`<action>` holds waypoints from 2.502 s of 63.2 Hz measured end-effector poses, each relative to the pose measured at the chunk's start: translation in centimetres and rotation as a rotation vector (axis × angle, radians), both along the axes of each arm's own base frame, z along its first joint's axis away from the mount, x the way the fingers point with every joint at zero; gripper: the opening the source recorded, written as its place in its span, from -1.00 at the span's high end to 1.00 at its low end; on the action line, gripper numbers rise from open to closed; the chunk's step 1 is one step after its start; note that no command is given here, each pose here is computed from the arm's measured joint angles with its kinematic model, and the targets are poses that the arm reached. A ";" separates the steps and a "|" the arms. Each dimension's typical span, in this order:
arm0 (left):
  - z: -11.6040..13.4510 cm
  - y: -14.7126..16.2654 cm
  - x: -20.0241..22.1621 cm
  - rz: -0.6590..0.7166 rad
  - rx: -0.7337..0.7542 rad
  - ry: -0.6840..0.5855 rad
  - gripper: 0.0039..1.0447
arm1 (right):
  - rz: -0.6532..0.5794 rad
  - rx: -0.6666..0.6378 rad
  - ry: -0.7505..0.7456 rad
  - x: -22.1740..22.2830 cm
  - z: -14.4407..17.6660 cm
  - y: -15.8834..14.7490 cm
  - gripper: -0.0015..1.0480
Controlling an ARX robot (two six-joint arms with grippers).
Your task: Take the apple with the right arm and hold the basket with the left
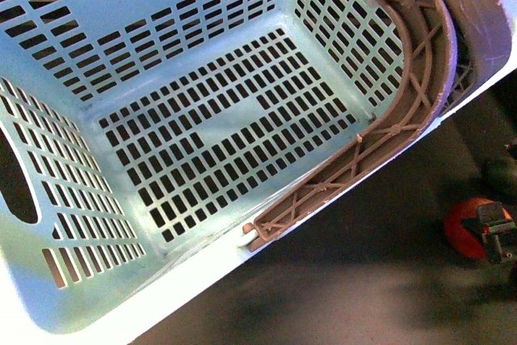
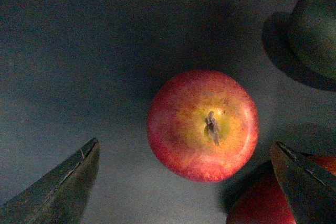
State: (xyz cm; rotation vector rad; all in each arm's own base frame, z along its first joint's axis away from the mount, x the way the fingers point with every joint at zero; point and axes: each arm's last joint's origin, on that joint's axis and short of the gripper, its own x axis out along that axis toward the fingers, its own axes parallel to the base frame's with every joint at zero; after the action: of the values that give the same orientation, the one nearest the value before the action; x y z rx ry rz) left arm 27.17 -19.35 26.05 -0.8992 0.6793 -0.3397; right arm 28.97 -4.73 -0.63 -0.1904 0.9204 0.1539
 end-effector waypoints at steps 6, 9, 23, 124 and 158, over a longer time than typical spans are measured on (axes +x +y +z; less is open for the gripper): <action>0.0 0.0 0.0 0.000 0.000 0.000 0.73 | -0.008 -0.011 0.006 0.6 -0.6 0.1 -0.83; 0.0 0.0 0.0 0.000 0.000 0.000 0.73 | -0.017 -0.014 0.008 0.9 -0.9 0.0 -0.83; 0.0 0.0 0.0 0.000 0.000 0.000 0.73 | -0.047 -0.036 0.019 2.5 -2.0 -0.3 -0.83; 0.0 0.0 0.0 0.000 0.000 0.000 0.73 | 0.046 0.100 -0.521 -3.6 21.7 -1.9 -0.52; 0.0 0.0 0.0 0.000 0.000 0.000 0.73 | 0.268 0.274 -0.630 -3.7 27.3 9.3 -0.52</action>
State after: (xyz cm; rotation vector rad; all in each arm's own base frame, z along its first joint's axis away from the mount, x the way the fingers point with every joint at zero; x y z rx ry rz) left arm 27.17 -19.35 26.05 -0.8992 0.6793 -0.3397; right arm 25.27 4.58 26.65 -0.0954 0.2376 0.4374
